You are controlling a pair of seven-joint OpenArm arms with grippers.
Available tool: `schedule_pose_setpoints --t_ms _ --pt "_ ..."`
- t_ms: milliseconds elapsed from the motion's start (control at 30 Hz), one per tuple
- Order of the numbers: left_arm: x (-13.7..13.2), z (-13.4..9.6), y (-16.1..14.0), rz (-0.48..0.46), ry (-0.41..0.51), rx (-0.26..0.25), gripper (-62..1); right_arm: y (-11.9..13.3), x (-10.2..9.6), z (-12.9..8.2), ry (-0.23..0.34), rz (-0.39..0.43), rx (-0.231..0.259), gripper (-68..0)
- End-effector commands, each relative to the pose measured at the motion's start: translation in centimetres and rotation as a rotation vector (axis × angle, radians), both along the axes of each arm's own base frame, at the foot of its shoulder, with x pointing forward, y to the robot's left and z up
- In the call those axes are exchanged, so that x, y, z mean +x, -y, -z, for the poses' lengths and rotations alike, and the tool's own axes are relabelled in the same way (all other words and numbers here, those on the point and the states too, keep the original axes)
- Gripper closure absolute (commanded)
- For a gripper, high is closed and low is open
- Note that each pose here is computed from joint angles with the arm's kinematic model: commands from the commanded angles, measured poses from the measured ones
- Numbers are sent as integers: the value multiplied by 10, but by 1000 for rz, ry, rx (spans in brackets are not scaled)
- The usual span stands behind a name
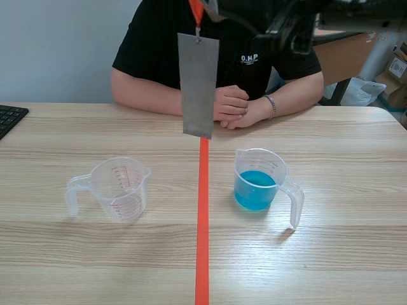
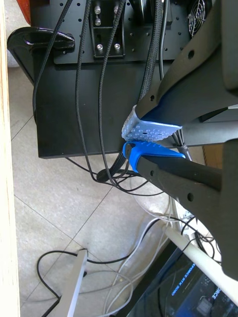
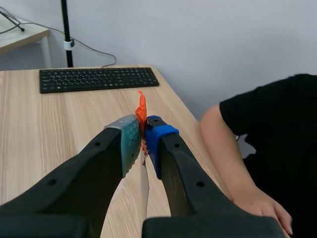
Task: Do the redox reaction experiment.
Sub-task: 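Move the plate over the blue solution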
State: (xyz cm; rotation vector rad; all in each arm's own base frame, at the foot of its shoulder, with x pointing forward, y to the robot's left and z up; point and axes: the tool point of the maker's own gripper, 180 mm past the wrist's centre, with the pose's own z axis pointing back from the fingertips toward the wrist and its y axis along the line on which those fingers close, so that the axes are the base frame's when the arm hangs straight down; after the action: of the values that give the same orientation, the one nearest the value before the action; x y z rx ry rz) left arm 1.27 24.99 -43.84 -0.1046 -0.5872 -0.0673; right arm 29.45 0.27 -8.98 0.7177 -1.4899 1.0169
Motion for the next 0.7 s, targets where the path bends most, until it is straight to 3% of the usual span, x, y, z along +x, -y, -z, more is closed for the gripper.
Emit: schedule_pose_setpoints --t_ms 0,367,667 --pt "-1 -3 0 -8 9 -8 -47 9 -3 -5 10 -7 6 -17" --pt "0 -4 0 -9 13 -8 -47 66 1 3 -14 98 -87 -16" --pt "-2 -3 0 -7 5 -6 -47 83 10 8 -36 142 -98 -15"
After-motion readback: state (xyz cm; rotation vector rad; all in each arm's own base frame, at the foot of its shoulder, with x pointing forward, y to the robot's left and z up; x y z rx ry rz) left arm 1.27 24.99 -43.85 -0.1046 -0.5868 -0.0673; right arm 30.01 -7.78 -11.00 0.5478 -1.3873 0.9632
